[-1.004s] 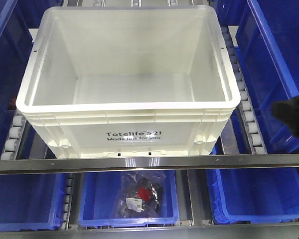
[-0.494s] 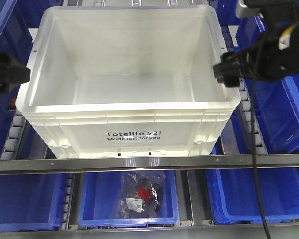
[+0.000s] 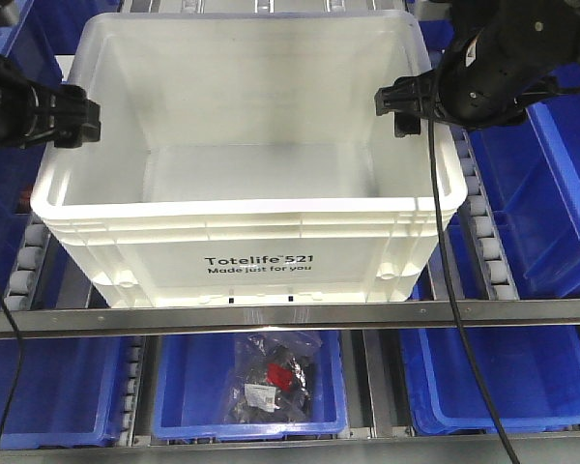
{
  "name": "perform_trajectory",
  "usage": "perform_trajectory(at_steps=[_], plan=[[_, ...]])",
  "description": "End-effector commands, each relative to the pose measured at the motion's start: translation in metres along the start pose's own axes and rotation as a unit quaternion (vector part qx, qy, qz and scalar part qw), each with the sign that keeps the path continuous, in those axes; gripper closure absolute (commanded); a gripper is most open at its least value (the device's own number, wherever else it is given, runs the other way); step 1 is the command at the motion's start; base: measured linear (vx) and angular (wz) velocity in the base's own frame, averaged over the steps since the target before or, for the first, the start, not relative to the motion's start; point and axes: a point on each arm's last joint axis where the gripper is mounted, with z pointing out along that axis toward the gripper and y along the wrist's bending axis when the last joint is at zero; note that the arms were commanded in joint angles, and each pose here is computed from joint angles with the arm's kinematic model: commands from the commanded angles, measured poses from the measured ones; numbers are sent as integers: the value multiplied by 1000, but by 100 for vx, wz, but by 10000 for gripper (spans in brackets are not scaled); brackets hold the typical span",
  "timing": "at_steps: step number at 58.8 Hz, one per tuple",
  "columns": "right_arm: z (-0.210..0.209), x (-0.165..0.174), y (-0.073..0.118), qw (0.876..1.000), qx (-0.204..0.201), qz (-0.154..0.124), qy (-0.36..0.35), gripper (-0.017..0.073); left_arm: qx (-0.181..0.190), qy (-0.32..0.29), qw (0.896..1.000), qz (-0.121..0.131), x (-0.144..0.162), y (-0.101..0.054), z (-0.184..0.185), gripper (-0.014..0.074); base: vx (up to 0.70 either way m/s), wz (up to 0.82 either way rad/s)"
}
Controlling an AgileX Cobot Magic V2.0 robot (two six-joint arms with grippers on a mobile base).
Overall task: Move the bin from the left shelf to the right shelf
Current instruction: 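Lower both grippers onto the crate's side rims and close them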
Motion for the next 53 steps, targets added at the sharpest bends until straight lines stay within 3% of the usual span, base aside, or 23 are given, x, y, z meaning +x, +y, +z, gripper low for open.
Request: perform_trajectory(at_steps=[1, 23, 53], plan=[[-19, -12, -2, 999, -3, -13, -48, -2, 5, -54, 999, -8, -14, -1, -12, -1, 0, 0], [-16, -10, -1, 999, -4, -26, -36, 8, 4, -36, 999, -7, -12, 0, -9, -1, 0, 0], [-16, -8, 1, 999, -14, -24, -23, 120, 17, -24, 999, -11, -9, -4, -9, -1, 0, 0]])
